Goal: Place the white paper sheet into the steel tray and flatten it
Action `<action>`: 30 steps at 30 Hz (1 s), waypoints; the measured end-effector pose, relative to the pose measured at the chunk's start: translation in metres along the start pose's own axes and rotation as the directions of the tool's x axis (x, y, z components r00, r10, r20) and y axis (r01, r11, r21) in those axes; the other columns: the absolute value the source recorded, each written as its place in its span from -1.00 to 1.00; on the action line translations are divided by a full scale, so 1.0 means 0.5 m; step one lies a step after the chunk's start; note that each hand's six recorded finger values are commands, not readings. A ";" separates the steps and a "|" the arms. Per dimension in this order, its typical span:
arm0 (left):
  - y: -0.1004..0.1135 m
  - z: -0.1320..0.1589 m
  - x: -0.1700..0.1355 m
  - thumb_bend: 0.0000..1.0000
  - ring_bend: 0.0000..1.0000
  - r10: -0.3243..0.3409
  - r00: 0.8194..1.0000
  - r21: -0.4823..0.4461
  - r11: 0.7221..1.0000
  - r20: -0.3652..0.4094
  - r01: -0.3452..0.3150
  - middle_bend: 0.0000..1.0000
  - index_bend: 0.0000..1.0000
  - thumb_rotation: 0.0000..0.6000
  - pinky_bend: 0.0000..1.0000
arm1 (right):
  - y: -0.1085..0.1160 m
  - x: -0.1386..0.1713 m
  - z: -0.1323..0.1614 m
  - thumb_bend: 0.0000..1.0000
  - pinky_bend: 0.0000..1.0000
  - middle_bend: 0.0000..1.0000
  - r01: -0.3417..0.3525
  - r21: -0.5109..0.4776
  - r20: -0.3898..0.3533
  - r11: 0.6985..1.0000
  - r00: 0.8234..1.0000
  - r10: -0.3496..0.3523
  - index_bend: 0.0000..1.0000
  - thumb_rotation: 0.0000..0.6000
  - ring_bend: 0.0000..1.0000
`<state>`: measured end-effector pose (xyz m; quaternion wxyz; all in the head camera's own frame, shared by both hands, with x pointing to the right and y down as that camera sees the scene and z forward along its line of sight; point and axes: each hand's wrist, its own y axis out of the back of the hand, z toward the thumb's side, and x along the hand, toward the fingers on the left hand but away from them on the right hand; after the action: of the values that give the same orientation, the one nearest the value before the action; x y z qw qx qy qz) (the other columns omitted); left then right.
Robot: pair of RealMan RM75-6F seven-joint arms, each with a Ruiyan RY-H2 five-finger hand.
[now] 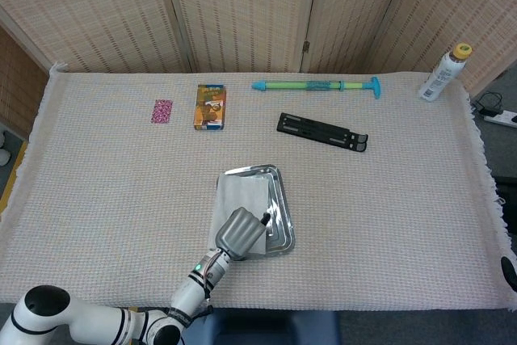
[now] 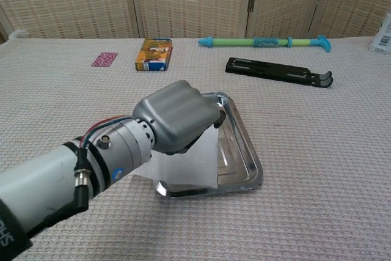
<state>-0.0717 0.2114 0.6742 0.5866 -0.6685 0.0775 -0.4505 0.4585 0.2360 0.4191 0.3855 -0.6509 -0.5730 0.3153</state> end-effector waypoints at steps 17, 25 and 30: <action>-0.053 0.033 -0.105 1.00 1.00 -0.092 0.995 0.065 0.994 0.033 0.090 1.00 -0.39 1.00 1.00 | 0.017 0.019 0.021 -0.20 -1.00 -1.00 0.018 -0.022 -0.044 1.000 0.999 -0.019 -1.00 1.00 -1.00; -0.076 0.035 -0.108 1.00 1.00 -0.125 0.991 0.059 0.991 0.042 0.123 1.00 -0.39 1.00 1.00 | 0.013 0.019 0.023 -0.19 -1.00 -1.00 0.013 -0.020 -0.047 1.000 0.999 -0.014 -1.00 1.00 -1.00; -0.090 0.037 -0.110 1.00 1.00 -0.148 0.988 0.053 0.988 0.051 0.145 1.00 -0.39 1.00 1.00 | 0.013 0.018 0.022 -0.19 -1.00 -1.00 0.017 -0.018 -0.045 1.000 0.999 -0.017 -1.00 1.00 -1.00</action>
<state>-0.1100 0.2729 0.6863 0.5701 -0.6698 0.0012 -0.4758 0.4537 0.2463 0.4082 0.3954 -0.6564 -0.5723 0.2920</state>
